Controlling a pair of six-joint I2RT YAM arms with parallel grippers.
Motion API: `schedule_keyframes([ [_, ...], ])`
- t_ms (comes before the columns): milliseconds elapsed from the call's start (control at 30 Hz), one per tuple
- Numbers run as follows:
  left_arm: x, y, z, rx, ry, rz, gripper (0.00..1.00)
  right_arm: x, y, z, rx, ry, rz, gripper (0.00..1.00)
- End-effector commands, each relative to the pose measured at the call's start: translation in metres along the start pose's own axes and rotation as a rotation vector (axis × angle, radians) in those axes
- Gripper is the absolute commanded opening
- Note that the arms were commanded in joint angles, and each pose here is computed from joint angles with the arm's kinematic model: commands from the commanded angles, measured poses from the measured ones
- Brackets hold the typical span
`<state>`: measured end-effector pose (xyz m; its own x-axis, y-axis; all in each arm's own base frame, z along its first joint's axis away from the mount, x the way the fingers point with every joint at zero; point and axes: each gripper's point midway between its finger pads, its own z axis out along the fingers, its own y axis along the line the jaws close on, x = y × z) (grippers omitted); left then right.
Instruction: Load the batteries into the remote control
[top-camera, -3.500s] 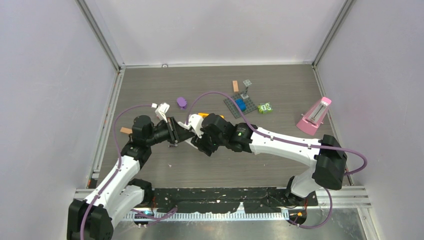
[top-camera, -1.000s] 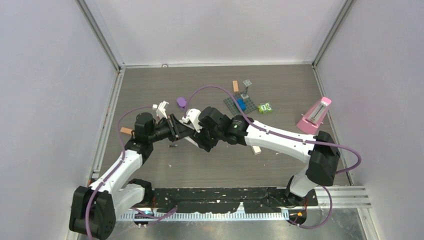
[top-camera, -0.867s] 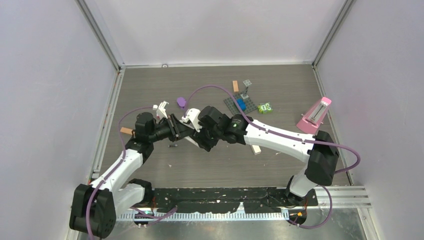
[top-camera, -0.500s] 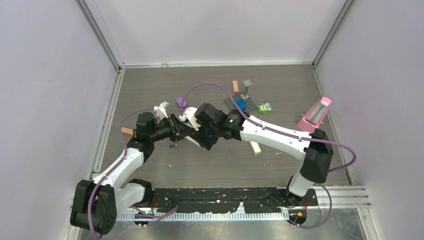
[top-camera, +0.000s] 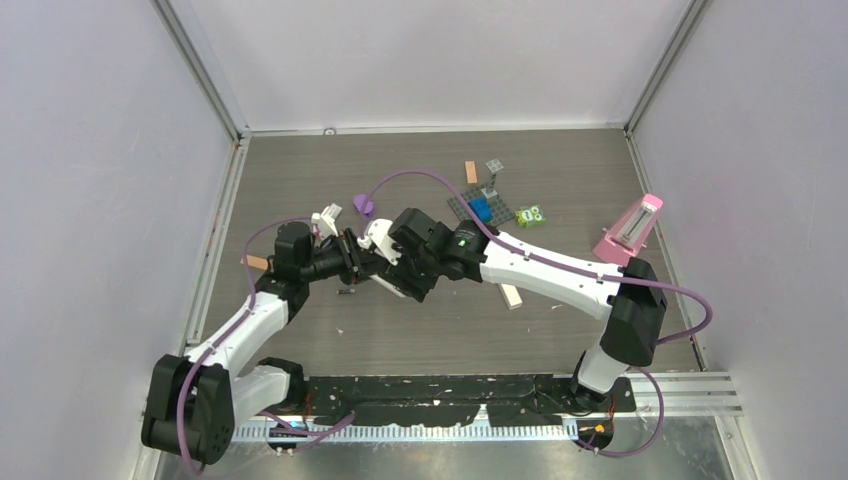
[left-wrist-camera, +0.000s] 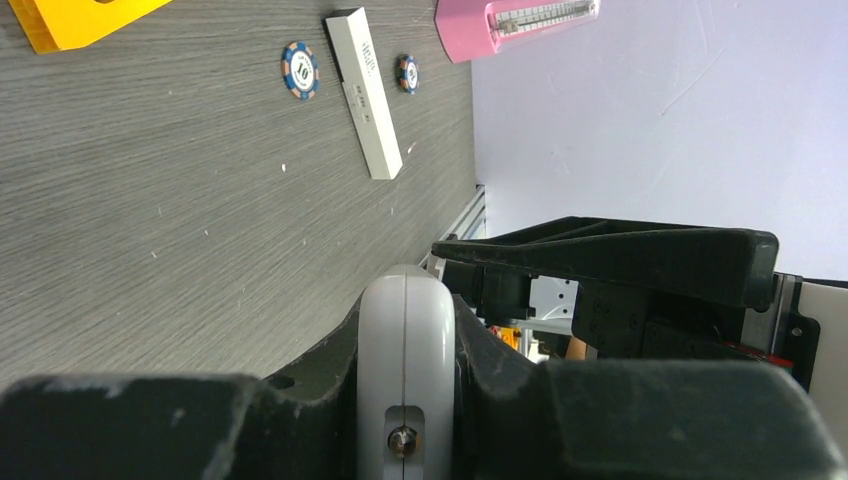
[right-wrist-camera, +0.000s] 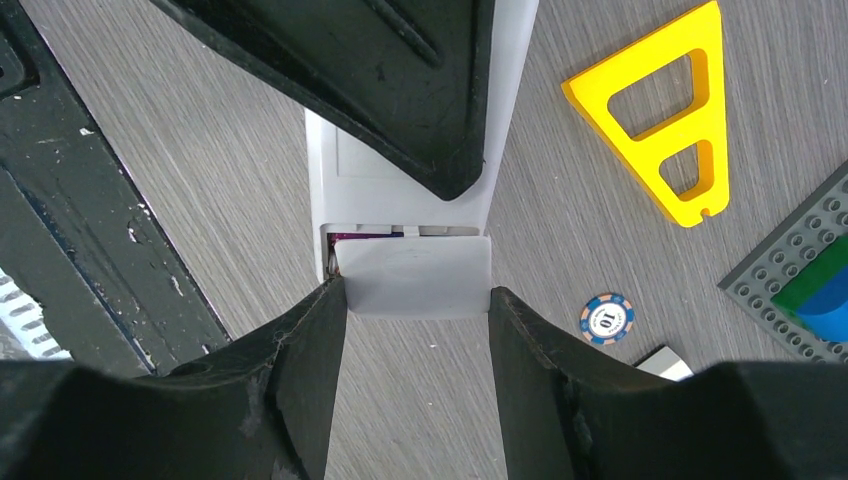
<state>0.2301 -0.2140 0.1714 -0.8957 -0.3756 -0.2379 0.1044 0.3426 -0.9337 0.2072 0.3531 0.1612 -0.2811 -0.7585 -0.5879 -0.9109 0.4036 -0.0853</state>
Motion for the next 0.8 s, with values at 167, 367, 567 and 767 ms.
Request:
schedule_keyframes([
  [167, 0.014, -0.059, -0.012, 0.196, 0.111, 0.040, 0.00, -0.028, 0.000, 0.011, -0.018, -0.087, 0.081, 0.54],
  [367, 0.010, -0.063, -0.015, 0.223, 0.047, 0.116, 0.00, -0.025, 0.004, 0.012, -0.039, -0.057, 0.112, 0.54],
  [567, 0.009, -0.065, -0.020, 0.206, 0.003, 0.202, 0.00, -0.027, 0.004, 0.009, -0.051, -0.067, 0.116, 0.54],
  [767, 0.010, -0.070, -0.025, 0.226, -0.022, 0.257, 0.00, -0.031, 0.008, 0.008, -0.079, -0.083, 0.113, 0.55],
])
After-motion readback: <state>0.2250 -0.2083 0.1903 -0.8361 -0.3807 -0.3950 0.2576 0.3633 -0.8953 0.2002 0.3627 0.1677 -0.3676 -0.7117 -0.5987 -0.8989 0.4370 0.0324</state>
